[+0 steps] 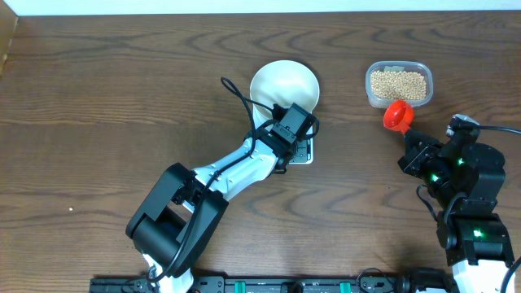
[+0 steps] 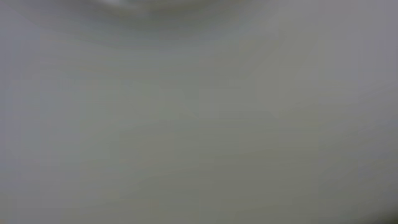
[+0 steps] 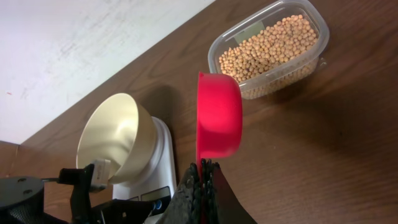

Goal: Scoop item into bowl and weigh 50g on scale

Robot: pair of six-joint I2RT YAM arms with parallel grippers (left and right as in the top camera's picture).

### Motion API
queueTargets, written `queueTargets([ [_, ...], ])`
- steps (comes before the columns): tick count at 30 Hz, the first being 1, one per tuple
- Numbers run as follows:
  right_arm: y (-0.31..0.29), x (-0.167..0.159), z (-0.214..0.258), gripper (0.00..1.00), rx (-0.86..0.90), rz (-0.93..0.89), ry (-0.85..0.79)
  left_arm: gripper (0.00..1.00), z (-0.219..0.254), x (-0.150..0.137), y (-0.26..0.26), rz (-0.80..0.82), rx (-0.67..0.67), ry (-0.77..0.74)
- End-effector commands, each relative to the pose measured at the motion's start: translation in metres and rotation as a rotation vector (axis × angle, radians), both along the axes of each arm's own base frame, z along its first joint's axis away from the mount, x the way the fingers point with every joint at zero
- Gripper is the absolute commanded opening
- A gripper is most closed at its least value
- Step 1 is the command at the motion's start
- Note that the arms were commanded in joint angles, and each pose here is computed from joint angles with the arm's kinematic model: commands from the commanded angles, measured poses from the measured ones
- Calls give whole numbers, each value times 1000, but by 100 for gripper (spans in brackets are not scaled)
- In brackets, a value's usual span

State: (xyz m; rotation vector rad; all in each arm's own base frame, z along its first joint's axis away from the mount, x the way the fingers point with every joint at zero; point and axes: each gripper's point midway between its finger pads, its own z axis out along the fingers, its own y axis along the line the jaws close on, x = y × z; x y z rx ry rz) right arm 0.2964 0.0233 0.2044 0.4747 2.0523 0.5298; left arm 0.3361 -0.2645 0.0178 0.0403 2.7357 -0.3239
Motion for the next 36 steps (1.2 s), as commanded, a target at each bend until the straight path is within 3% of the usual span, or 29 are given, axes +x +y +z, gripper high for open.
queueTargets([
  [1, -4, -1, 1, 1, -22, -10, -9, 8, -14, -1, 13, 30, 59, 13],
  [17, -4, -1, 1, 1, -22, -10, -9, 8, -22, 0, 24, 51, 118, 6],
  [36, -4, -1, 1, 1, -22, -10, -9, 8, -19, -9, 1, -75, 25, 45],
])
